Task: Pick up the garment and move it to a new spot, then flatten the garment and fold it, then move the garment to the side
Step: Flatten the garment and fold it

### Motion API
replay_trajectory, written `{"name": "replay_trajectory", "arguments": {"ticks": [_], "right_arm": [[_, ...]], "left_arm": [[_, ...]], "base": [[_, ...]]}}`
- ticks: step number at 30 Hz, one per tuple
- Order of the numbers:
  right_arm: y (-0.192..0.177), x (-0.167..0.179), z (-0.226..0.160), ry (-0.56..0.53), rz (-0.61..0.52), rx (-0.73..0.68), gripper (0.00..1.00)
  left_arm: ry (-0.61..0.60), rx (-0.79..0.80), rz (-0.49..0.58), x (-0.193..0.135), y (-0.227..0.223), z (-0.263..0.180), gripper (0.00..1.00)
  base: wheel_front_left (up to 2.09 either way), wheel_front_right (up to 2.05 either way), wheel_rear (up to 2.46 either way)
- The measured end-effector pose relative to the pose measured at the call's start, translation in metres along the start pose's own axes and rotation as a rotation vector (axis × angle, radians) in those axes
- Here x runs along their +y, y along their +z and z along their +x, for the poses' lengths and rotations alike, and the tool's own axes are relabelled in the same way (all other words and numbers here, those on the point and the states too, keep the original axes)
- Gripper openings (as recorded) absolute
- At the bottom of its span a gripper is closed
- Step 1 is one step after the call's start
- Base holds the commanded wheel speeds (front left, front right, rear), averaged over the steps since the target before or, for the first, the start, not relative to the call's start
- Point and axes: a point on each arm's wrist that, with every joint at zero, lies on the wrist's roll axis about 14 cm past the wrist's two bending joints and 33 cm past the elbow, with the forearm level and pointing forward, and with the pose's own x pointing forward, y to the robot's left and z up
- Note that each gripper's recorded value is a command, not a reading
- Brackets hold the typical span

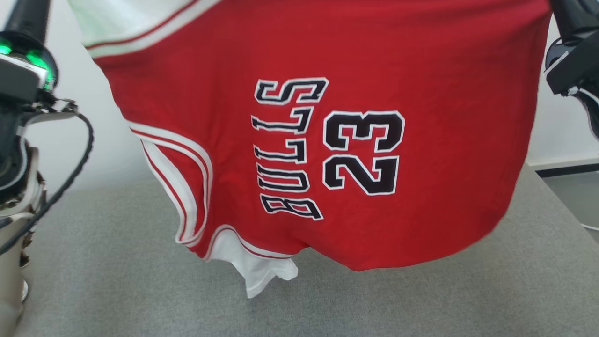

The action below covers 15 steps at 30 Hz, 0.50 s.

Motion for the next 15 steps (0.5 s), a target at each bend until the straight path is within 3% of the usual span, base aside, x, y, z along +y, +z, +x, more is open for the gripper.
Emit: {"name": "replay_trajectory", "arguments": {"ticks": [7,11,15], "right_arm": [[-0.056,0.006,0.014,-0.007,0.077,0.162,0.0],[-0.089,0.012,0.034,-0.006,0.075,0.242,0.0],[-0.089,0.003,0.073,-0.024,0.022,0.238,0.0]], "left_arm": [[0.103,0.136,0.007,0.042,-0.044,0.02,0.0],[0.135,0.21,0.178,0.072,-0.07,0.041,0.0],[0.112,0.212,0.301,0.087,-0.081,0.078,0.0]], "base": [[0.0,0.0,0.0],[0.0,0.0,0.0],[0.0,0.0,0.0]]}}
